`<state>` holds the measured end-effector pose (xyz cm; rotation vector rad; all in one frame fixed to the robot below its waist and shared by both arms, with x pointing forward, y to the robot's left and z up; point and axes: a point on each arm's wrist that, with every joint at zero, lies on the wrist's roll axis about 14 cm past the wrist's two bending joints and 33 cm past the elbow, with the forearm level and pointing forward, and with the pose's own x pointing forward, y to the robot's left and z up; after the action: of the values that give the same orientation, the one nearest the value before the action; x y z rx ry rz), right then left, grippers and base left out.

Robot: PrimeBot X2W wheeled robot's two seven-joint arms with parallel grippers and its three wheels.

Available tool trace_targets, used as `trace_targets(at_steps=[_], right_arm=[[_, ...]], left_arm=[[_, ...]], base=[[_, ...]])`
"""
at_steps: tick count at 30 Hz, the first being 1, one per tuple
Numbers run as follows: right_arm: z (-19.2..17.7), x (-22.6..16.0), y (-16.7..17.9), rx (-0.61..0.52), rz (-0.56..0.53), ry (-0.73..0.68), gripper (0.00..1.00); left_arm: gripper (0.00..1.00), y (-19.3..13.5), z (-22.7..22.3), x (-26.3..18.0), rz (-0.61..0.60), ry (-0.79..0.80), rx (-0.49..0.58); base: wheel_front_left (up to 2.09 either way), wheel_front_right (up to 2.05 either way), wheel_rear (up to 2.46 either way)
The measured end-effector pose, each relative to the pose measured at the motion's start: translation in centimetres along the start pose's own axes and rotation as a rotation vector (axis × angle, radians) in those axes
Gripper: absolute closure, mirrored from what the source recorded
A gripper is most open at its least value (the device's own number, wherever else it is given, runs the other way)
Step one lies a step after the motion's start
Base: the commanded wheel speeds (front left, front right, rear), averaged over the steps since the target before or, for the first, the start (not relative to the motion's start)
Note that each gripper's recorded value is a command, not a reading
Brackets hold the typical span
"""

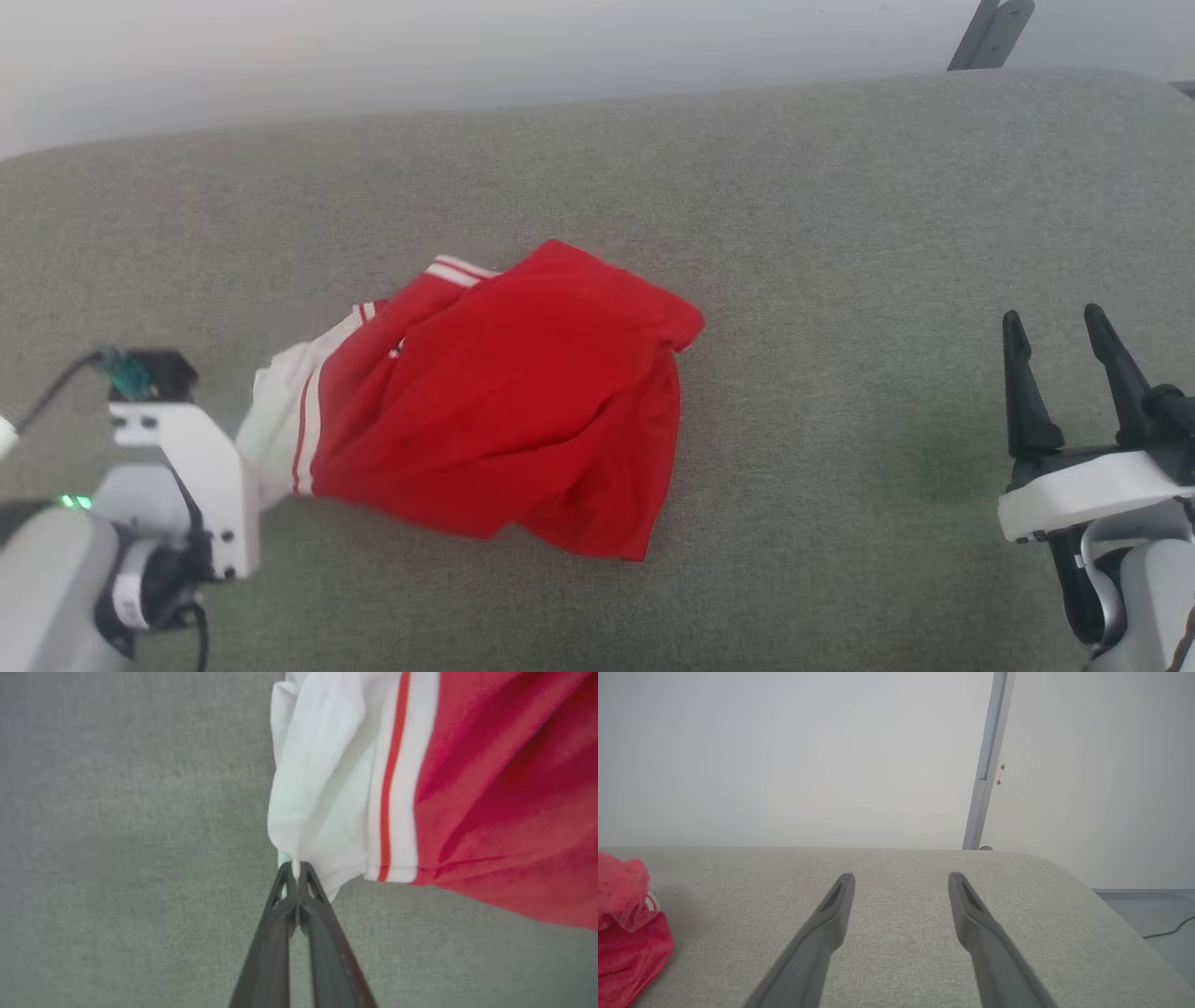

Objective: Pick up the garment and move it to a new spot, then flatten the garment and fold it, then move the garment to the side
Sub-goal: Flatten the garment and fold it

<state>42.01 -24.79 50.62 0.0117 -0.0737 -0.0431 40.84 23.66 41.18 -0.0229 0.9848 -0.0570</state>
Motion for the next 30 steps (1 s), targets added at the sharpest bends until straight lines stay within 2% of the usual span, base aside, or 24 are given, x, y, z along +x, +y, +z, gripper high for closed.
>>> trace_targets(at_steps=[6, 7, 8, 9, 10, 18, 23, 30], right_arm=[[-0.1, 0.1, 0.7, 0.004, 0.024, 0.004, 0.0], [-0.1, 0.2, 0.9, 0.003, 0.032, 0.004, 0.0], [0.0, 0.2, 1.1, 0.001, 0.039, 0.004, 0.0], [0.0, 0.3, 1.3, 0.003, 0.05, 0.005, 0.0], [0.0, 0.3, 1.6, 0.001, 0.063, 0.008, 0.0], [0.0, 0.9, 5.1, 0.002, 0.19, 0.042, 0.0], [-0.7, 1.2, 9.5, 0.02, 0.336, 0.11, 0.0], [-1.6, 2.1, 15.2, 0.001, 0.549, 0.229, 0.0]], left_arm=[[1.0, -0.5, -2.0, 0.9, -0.02, 0.045, -0.031], [0.77, -0.5, -2.0, 0.9, -0.021, 0.038, -0.03], [0.59, -0.5, -1.7, 0.9, -0.024, 0.021, -0.042], [0.27, -0.6, -1.3, 0.8, -0.026, 0.006, -0.046], [0.0, -0.6, -0.9, 0.6, -0.03, -0.015, -0.04], [0.0, -0.3, 2.9, -2.4, -0.034, -0.269, -0.005], [0.0, 0.3, 5.3, -5.3, -0.014, -0.506, 0.011], [0.0, 2.3, 5.8, -8.6, 0.057, -0.778, -0.052]], base=[[0.0, 0.0, 0.0], [0.0, 0.0, 0.0], [0.0, 0.0, 0.0], [0.0, 0.0, 0.0], [0.0, 0.0, 0.0], [0.0, 0.0, 0.0], [0.0, 0.0, 0.0], [0.0, 0.0, 0.0]])
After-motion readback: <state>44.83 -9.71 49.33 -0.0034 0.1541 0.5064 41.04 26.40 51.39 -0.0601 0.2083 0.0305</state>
